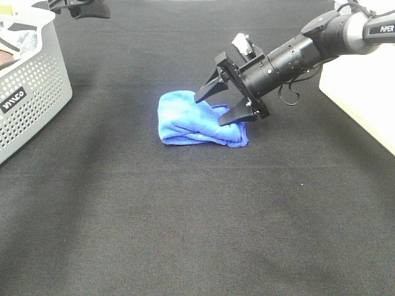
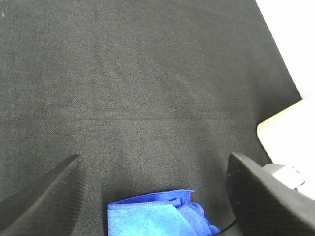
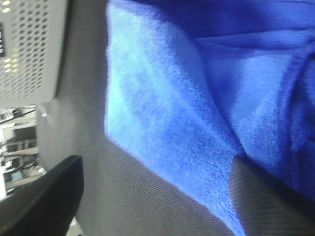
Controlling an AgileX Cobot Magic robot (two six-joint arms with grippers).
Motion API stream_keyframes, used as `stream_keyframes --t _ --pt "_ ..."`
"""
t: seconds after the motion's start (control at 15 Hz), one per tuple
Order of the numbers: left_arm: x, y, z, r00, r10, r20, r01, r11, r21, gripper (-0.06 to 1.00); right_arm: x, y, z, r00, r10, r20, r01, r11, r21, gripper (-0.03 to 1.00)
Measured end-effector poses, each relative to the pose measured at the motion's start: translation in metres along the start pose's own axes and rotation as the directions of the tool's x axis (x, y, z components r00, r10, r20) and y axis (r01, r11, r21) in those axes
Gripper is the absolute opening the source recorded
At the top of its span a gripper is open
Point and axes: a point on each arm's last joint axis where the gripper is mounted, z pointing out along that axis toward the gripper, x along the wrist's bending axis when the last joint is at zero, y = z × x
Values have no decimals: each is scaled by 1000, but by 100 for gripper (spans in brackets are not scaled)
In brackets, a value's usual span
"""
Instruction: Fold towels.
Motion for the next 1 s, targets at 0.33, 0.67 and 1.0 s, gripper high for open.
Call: stream_keyframes --t 0.33,0.67,1.0 --pt "-3 -5 -10 994 109 -7 -108 989 99 74 18 0 -26 992 -67 109 67 998 -5 77" --pt "-17 -1 -56 960 279 -35 -265 940 217 74 52 -8 -79 941 -114 318 120 993 0 77" --pt "-28 -7 -107 944 326 -50 -290 893 346 74 97 -25 -132 908 -162 387 192 981 -39 77"
